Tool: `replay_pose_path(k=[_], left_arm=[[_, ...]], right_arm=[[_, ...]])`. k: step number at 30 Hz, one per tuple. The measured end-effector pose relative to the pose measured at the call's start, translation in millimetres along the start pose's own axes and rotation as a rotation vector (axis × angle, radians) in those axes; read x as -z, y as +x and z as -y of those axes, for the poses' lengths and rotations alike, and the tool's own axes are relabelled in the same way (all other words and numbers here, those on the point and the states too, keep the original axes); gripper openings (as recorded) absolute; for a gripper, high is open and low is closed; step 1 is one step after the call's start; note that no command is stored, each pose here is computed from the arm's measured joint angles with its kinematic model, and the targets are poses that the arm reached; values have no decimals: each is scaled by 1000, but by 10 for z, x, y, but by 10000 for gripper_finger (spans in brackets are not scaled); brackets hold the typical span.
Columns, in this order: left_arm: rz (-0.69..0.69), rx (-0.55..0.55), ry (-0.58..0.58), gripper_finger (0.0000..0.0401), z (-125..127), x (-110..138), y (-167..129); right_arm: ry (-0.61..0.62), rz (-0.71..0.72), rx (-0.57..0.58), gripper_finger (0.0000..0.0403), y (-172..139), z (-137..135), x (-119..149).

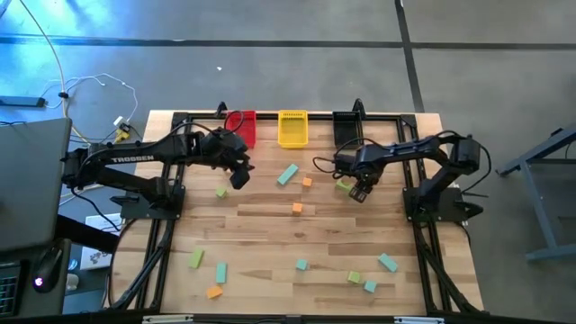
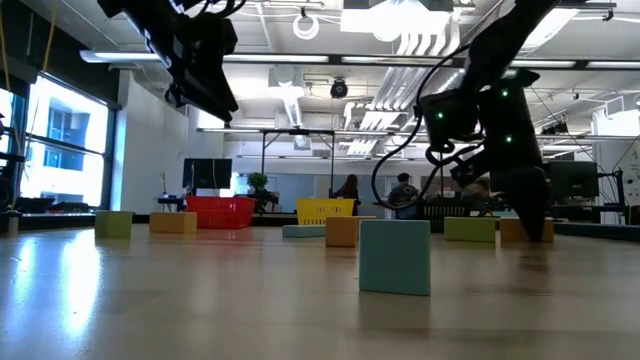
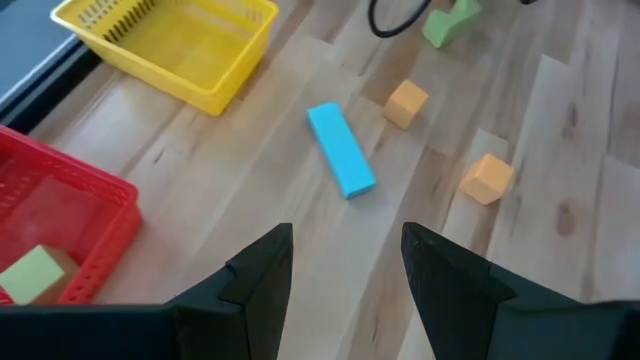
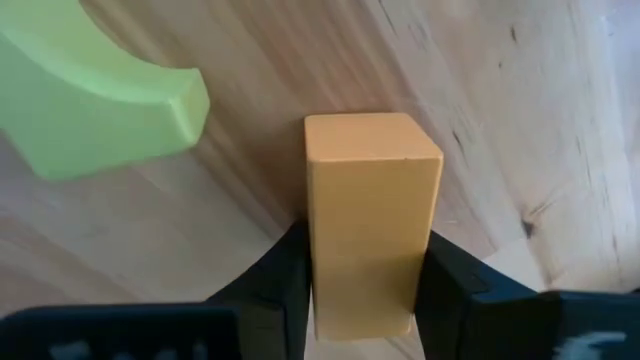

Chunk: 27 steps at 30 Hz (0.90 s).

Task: Sort & place blocks by color
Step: Put the orange block into the black basket

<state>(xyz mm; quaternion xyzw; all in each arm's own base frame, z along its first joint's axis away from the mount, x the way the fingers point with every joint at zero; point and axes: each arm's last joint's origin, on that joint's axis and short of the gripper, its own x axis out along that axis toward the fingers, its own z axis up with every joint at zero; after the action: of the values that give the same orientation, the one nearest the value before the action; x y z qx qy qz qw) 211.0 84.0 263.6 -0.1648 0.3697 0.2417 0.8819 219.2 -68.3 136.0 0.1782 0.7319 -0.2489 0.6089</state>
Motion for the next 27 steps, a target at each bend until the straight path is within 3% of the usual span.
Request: replay_pose_path(k=[4, 11, 21, 27], left_arm=[[0, -2, 0, 174, -1, 0, 0], [0, -2, 0, 174, 0, 0, 0], [0, -1, 0, 174, 0, 0, 0], [-4, -2, 0, 174, -1, 4, 0]], right_arm=[[13, 26, -11, 107, -128, 16, 9], [44, 196, -60, 107, -578, 25, -107], [97, 532, 21, 107, -1278, 112, -413], [174, 696, 104, 107, -1512, 293, -565]])
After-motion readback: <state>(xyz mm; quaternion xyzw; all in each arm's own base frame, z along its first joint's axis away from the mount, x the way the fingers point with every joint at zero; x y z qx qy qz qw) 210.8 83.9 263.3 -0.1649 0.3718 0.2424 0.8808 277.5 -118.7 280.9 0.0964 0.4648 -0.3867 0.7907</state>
